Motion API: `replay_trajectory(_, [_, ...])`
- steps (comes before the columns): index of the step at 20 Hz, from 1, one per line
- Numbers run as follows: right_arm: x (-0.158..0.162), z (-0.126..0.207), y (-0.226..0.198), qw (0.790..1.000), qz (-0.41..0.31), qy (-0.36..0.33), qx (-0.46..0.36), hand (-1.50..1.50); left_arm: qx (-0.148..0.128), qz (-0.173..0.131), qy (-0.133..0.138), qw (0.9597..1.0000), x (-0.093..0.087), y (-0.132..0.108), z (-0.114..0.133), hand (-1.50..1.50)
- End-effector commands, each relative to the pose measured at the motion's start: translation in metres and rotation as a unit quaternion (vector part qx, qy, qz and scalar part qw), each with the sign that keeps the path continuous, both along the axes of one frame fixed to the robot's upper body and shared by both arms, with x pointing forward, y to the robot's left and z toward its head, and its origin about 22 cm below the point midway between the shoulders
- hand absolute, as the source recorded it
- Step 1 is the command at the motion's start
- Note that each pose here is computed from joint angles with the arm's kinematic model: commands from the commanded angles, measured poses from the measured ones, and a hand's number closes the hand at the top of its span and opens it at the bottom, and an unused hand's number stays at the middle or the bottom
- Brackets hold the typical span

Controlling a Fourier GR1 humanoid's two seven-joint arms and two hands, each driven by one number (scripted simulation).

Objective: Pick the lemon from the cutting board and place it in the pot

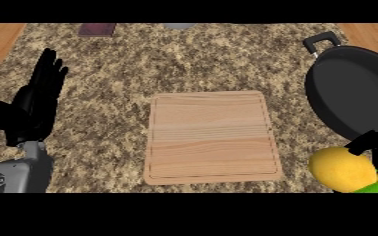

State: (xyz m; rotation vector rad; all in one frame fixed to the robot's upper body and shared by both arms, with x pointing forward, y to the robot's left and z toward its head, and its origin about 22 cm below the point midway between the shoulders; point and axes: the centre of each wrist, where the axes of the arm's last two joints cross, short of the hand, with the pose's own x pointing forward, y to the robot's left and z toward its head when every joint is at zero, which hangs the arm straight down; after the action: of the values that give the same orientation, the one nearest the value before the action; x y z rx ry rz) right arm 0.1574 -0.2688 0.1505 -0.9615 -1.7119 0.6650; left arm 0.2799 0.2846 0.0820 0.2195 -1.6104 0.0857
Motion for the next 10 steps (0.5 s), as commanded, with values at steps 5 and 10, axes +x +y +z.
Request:
replay_trajectory(5, [0.013,0.036,-0.080,0.996,-0.009,-0.020,0.090,1.50,-0.002,-0.008,0.003,1.0000,-0.009,0.014,-0.004,0.00])
replay_trajectory(10, [0.072,0.023,-0.108,0.993,-0.034,0.003,0.117,1.50,-0.003,-0.013,-0.006,0.9999,-0.002,-0.017,-0.002,0.00])
